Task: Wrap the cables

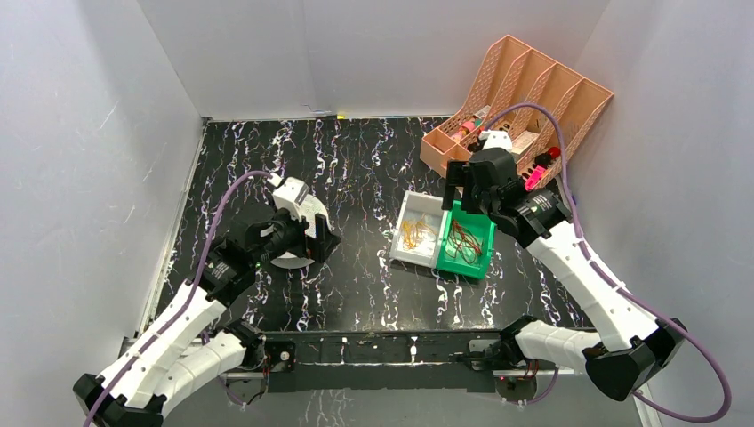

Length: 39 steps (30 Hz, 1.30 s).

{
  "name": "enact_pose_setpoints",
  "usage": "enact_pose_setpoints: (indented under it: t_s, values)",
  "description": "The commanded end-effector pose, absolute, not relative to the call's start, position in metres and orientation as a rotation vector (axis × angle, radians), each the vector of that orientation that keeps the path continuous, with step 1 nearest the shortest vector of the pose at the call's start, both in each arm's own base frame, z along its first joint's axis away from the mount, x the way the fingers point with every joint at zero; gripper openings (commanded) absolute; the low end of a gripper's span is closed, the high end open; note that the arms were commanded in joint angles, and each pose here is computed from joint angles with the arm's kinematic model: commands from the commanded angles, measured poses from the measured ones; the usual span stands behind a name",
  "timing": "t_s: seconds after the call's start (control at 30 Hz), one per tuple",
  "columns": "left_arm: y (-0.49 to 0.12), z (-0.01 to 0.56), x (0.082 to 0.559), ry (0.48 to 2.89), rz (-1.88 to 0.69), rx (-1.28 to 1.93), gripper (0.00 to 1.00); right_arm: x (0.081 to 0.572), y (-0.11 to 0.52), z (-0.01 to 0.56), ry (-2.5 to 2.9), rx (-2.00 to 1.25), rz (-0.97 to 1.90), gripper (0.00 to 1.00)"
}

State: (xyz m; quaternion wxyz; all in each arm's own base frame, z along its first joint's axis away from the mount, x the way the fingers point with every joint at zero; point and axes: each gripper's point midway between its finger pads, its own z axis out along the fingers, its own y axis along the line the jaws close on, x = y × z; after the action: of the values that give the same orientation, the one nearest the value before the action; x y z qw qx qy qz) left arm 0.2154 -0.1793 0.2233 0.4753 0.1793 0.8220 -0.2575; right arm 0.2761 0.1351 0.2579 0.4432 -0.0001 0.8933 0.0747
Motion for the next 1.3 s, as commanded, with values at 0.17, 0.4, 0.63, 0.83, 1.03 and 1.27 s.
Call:
enact_pose_setpoints:
  t_s: [0.17,0.4,0.63,0.83,1.03,1.27]
  values:
    - [-0.187,0.222,0.218,2.016,-0.653,0.469,0.98,0.267,0.116,0.244,2.217,0.012,0.099,0.98]
    - [-0.186,0.224,0.216,2.006,-0.653,0.472,0.98,0.264,0.105,0.213,2.27,0.052,0.011,0.97]
    - [-0.184,0.222,0.216,2.015,-0.641,0.463,0.98,0.263,0.096,0.178,2.328,0.135,-0.087,0.87]
    - [-0.184,0.223,0.215,2.014,-0.644,0.464,0.98,0.267,0.099,0.155,2.353,0.191,-0.082,0.76]
    - [-0.184,0.223,0.215,2.014,-0.642,0.465,0.99,0.28,0.103,0.129,2.383,0.189,-0.052,0.66]
    - [-0.183,0.223,0.215,2.013,-0.635,0.467,0.98,0.292,0.101,0.102,2.45,0.187,-0.041,0.62]
